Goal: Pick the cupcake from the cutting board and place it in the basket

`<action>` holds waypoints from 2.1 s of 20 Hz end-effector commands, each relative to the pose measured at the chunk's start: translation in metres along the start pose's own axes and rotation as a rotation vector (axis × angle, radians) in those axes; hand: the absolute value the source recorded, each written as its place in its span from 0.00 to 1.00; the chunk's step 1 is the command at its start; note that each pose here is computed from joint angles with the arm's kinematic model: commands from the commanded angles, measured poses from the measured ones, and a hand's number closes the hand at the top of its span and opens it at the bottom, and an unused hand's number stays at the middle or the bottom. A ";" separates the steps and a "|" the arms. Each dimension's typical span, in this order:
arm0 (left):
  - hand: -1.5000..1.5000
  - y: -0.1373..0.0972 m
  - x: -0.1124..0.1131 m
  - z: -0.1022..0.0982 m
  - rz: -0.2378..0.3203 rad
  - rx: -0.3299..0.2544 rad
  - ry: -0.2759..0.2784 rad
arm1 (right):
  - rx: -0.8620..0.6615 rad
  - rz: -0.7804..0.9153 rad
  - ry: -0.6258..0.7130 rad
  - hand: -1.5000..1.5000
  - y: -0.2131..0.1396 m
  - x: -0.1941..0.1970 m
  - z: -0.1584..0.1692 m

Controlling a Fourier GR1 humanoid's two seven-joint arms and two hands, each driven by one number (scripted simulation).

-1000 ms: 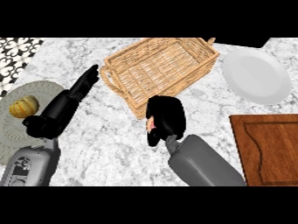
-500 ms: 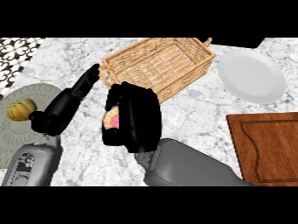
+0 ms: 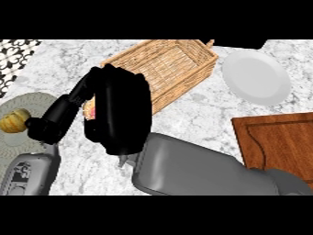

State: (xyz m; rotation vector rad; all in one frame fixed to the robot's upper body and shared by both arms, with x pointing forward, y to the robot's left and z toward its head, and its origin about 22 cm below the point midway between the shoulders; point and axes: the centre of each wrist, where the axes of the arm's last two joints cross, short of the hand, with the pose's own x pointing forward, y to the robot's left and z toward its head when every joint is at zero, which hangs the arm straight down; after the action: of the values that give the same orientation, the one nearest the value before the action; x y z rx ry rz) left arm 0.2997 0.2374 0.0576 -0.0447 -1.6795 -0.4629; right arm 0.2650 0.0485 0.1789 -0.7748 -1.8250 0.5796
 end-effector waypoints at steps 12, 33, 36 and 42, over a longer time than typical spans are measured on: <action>0.50 0.001 0.010 -0.005 -0.013 0.020 -0.021 | -0.275 -0.014 0.279 1.00 -0.021 0.047 -0.083; 0.50 0.017 0.003 0.015 -0.016 0.075 -0.015 | -0.387 -0.001 0.441 1.00 -0.001 -0.036 -0.137; 0.50 0.021 0.000 0.017 -0.010 0.076 -0.001 | -0.438 0.007 0.415 1.00 0.012 -0.065 -0.135; 0.50 0.009 -0.004 0.022 -0.009 0.071 -0.015 | -0.470 0.069 0.378 1.00 0.019 -0.085 -0.136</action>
State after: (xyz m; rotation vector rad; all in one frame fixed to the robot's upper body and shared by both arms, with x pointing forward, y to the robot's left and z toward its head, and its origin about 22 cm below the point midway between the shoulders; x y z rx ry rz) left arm 0.2850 0.2533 0.0617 0.0175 -1.7010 -0.4087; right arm 0.4176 0.0053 0.1734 -1.1712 -1.6230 0.1088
